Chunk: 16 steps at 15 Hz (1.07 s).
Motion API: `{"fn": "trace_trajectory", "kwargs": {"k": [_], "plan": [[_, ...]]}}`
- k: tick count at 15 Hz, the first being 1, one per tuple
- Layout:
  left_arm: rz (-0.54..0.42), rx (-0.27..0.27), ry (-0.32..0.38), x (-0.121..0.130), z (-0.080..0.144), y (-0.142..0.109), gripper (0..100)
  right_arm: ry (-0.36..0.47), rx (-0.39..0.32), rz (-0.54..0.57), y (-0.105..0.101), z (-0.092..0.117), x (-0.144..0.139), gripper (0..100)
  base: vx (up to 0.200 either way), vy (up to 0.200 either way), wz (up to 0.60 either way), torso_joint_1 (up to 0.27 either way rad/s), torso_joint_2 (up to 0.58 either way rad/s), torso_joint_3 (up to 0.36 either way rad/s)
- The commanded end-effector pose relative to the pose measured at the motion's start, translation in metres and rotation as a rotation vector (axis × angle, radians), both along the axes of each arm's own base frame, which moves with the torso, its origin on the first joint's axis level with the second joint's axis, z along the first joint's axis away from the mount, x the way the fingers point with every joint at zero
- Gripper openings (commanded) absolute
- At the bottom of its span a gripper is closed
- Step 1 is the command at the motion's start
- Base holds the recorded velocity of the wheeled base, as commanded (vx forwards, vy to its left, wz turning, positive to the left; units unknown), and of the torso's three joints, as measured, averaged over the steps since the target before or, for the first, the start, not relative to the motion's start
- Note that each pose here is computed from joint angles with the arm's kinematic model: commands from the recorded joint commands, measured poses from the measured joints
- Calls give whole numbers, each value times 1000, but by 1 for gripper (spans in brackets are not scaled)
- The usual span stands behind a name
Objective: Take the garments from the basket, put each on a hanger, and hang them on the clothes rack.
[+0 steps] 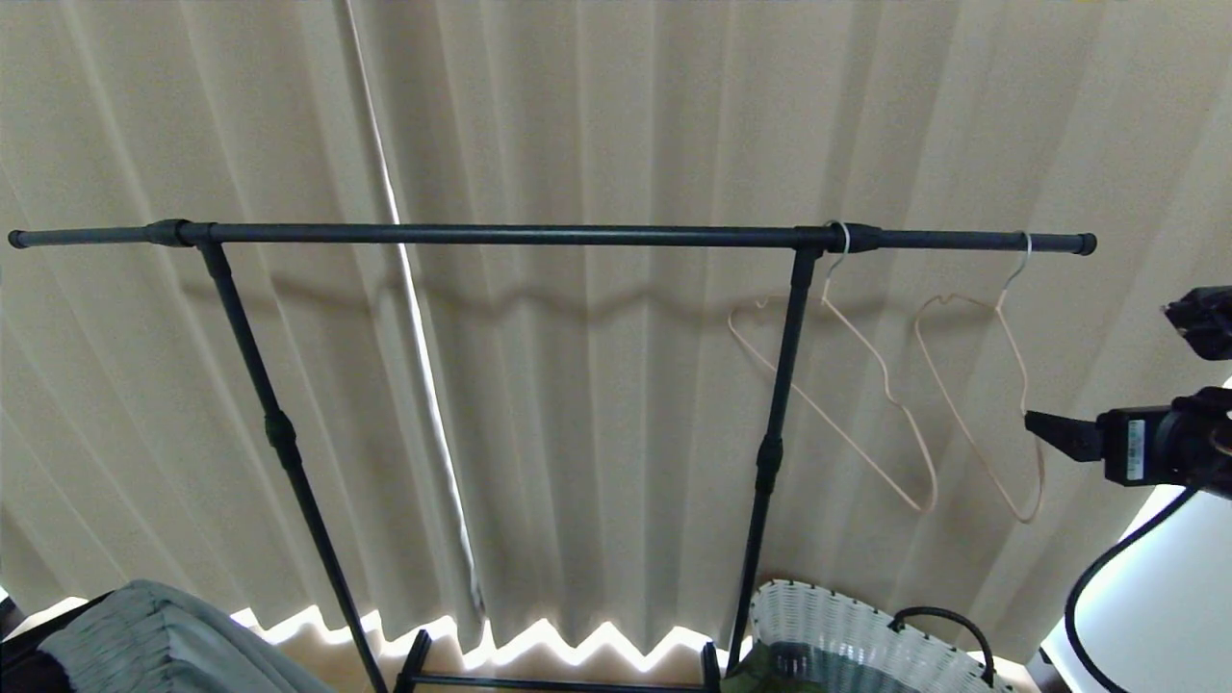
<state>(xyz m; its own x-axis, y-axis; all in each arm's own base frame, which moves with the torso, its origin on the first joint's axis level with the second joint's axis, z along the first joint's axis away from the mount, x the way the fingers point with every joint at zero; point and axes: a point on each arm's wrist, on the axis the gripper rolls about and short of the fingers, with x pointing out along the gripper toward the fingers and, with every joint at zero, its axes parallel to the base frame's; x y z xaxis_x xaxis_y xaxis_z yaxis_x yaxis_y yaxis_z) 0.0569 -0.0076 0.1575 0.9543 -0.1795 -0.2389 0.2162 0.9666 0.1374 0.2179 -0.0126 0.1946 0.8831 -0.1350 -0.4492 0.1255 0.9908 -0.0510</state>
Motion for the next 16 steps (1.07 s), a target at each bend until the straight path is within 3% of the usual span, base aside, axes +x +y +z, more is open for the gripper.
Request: {"fn": "trace_trajectory", "kwargs": {"k": [1, 6, 16], "plan": [[-1, -1, -4, -1, 0, 0, 0, 98, 2, -35, 1, -26, 45, 100, 0, 0, 0, 0, 0, 0], [-1, 0, -3, -1, 0, 0, 0, 94, 40, -68, 3, -28, 74, 100, 0, 0, 0, 0, 0, 0], [-3, -1, -21, -4, 0, 0, 0, 87, 48, -78, 5, -28, 86, 100, 0, 0, 0, 0, 0, 0]]}}
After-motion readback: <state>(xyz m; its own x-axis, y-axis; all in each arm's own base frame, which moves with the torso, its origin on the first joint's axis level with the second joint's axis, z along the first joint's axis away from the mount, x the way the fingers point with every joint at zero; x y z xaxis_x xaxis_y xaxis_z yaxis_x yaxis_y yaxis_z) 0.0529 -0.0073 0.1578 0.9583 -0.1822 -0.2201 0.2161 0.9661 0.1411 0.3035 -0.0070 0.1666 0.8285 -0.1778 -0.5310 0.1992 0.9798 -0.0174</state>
